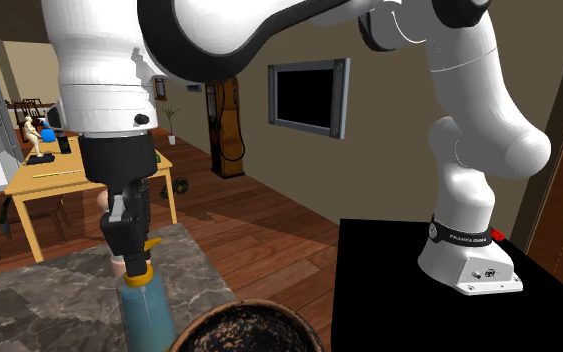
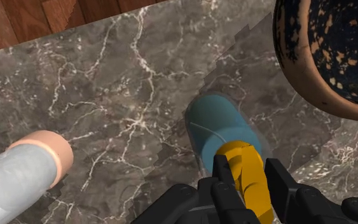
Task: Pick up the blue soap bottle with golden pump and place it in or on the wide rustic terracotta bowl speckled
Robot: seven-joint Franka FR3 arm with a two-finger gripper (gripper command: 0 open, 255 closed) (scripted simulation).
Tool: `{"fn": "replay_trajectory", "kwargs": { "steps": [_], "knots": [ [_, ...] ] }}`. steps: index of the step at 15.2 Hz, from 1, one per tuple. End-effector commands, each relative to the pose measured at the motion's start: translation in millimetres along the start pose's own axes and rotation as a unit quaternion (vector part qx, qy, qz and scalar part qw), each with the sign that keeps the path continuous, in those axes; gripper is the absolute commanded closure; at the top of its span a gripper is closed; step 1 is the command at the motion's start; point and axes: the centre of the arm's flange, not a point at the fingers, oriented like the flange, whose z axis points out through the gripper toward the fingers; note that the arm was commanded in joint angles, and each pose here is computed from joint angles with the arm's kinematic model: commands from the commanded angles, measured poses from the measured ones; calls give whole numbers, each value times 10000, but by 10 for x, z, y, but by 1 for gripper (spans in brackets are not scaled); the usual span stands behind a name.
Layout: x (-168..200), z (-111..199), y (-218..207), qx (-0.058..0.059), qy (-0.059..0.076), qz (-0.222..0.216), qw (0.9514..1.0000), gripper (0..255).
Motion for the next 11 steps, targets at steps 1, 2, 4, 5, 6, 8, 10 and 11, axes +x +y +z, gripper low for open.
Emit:
{"fn": "replay_trajectory", "kwargs": {
  "steps": [1,2,4,5,6,8,10,11],
  "knots": [
    [1,-79,-3,0,-2,-1,10000,255],
    [3,-131,-6,0,-2,0,10000,255],
    [4,-237,-13,0,-2,0,10000,255],
    [5,-289,-16,0,-2,0,10000,255],
    [6,-342,-19,0,-2,0,10000,255],
    [7,-447,-26,0,-2,0,10000,255],
    [9,-553,-32,0,-2,0,10000,255],
    [10,-605,-35,0,-2,0,10000,255]
  ]
}}
